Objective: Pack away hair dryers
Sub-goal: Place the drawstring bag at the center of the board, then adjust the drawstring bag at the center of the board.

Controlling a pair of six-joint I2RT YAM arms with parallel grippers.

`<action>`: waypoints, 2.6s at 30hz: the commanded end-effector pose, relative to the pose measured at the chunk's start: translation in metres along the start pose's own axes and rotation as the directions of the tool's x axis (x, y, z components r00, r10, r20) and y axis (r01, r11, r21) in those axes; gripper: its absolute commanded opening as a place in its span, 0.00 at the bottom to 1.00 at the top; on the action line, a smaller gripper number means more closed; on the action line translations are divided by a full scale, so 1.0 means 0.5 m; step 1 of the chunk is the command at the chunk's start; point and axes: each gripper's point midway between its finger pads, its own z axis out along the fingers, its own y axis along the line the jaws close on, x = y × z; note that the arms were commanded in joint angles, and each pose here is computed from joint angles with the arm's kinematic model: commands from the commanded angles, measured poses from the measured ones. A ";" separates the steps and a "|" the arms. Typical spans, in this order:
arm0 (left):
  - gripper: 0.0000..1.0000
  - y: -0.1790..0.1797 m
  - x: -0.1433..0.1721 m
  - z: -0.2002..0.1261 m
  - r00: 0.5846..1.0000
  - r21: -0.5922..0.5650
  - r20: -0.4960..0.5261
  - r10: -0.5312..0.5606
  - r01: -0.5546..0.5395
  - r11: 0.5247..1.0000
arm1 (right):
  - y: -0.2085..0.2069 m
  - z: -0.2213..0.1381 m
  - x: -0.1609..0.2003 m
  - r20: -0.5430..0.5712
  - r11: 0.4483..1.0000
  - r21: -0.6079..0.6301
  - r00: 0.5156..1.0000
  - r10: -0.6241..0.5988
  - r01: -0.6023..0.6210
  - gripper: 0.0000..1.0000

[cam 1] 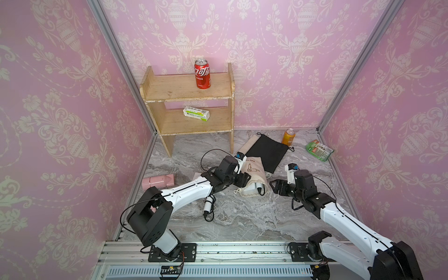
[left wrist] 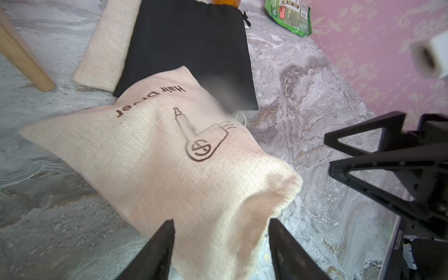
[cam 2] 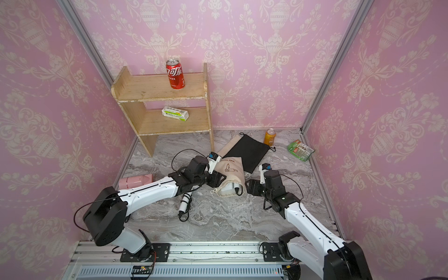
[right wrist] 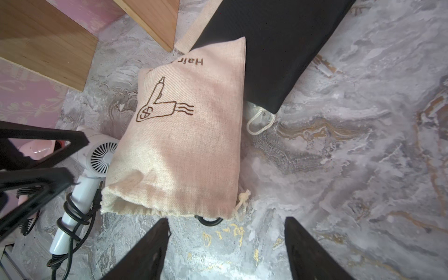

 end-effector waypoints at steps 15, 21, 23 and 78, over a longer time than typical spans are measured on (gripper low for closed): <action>0.63 -0.025 0.097 -0.114 0.804 0.013 -0.171 -0.570 0.580 0.815 | 0.013 0.037 -0.049 -0.004 0.998 0.042 0.998 0.056 -0.055 0.71; 0.58 -0.013 0.132 -0.098 0.748 0.012 -0.195 -0.634 0.648 0.761 | 0.030 0.053 -0.054 -0.029 0.998 0.007 0.998 0.059 -0.059 0.69; 0.57 -0.004 0.132 -0.089 0.722 0.012 -0.186 -0.666 0.679 0.734 | 0.030 0.054 -0.055 -0.030 0.998 0.008 0.998 0.059 -0.059 0.69; 0.31 0.059 0.164 0.019 0.207 -0.122 0.340 -0.917 0.977 0.175 | 0.020 -0.007 -0.100 0.059 0.992 -0.056 0.991 0.116 -0.113 0.67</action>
